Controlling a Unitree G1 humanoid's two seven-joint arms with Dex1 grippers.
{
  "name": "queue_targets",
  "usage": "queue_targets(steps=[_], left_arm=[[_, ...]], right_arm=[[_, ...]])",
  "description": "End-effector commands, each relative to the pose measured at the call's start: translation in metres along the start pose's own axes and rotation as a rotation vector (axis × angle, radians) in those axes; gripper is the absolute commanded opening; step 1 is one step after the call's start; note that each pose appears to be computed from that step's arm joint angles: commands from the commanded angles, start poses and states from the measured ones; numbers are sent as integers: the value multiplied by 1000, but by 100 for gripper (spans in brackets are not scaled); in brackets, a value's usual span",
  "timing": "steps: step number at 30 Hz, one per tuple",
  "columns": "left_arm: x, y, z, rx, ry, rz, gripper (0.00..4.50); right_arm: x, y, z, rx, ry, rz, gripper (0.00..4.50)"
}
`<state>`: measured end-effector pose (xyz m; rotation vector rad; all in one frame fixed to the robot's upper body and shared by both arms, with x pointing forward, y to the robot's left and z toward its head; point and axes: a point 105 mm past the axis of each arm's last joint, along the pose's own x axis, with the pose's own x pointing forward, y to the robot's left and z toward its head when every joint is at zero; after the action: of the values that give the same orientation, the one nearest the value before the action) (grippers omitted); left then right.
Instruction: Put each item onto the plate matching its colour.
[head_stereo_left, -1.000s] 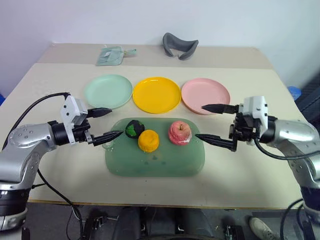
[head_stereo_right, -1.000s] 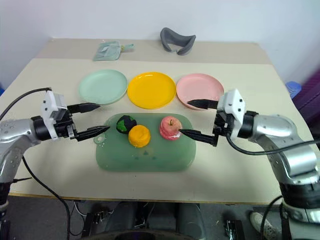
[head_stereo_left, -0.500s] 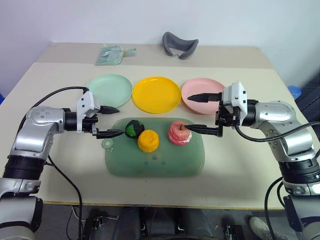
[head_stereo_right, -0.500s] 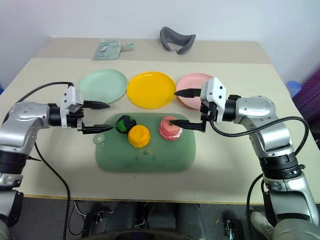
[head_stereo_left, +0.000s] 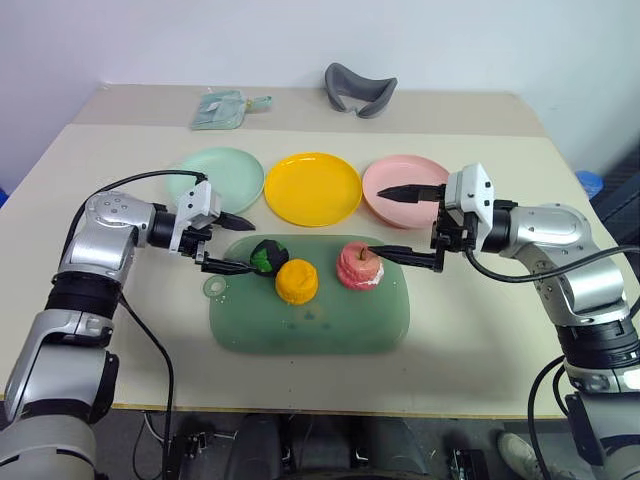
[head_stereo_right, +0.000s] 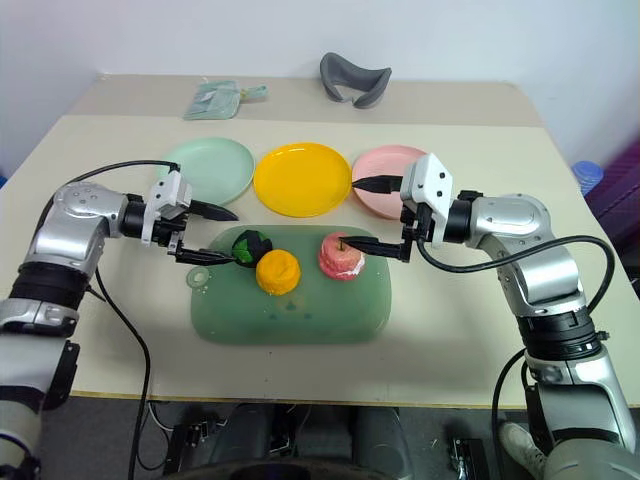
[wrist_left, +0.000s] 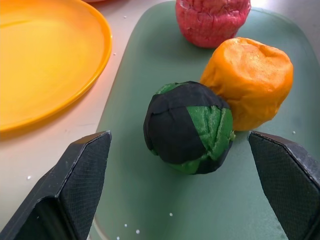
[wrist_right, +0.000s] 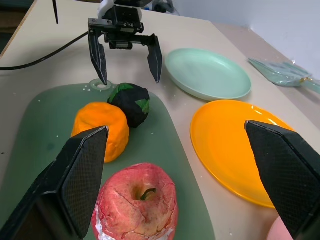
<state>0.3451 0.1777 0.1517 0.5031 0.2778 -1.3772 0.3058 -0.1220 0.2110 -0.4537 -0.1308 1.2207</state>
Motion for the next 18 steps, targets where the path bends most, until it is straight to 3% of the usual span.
queue_targets(steps=[1, 16, 18], left_arm=[[1, 3, 7, 22, -2, -29, 450], [30, 3, -2, 31, 12, -86, 450], [31, 2, -3, 33, 9, -86, 394]], right_arm=[[-5, -2, 14, -53, -28, -29, 446], [-12, 0, 19, -61, -13, -76, 446], [-12, 0, 22, -62, -18, -83, 450]])
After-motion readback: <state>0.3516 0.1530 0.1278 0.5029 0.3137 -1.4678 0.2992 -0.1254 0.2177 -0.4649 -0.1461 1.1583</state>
